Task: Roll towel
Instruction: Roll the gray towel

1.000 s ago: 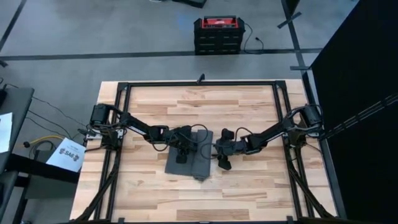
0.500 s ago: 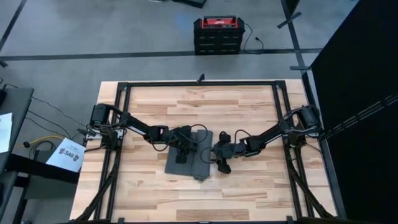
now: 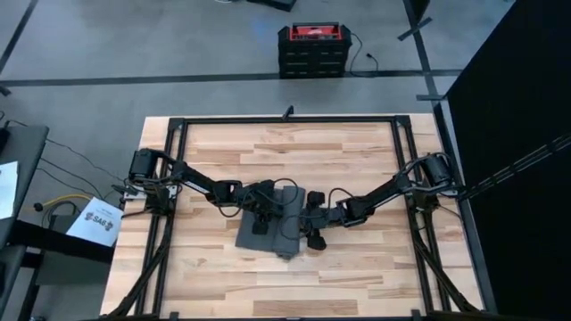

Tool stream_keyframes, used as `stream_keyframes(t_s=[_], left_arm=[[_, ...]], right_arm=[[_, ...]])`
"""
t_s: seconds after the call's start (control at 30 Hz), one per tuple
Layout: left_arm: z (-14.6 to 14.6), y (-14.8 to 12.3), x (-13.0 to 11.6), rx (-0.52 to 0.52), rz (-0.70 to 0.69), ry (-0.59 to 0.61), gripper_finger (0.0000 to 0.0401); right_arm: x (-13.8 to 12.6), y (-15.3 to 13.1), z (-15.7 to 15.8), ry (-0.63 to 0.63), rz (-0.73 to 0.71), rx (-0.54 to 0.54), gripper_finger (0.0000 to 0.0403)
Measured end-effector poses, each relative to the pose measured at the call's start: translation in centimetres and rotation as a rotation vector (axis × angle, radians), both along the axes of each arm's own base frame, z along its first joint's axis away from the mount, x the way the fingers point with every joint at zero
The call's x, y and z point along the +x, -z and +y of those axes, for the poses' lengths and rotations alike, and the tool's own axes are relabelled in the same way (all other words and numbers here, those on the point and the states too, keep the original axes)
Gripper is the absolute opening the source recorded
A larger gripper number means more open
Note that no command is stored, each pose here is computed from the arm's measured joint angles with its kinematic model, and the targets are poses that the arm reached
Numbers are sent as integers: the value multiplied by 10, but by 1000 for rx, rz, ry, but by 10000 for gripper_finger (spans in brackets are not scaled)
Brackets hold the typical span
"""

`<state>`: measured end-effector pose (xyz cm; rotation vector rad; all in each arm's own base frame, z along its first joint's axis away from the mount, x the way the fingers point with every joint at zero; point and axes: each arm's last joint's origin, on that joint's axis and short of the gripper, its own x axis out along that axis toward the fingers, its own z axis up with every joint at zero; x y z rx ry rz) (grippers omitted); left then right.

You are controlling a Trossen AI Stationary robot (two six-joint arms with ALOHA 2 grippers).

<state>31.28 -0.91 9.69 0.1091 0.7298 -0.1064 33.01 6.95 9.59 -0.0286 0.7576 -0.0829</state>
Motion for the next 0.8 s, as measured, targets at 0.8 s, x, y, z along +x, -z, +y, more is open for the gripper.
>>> stream_keyframes(t_s=[0.8], left_arm=[[-16, -87, -50, -30, 36, 3, 118]], right_arm=[[32, -44, -2, -59, -110, -139, 221]])
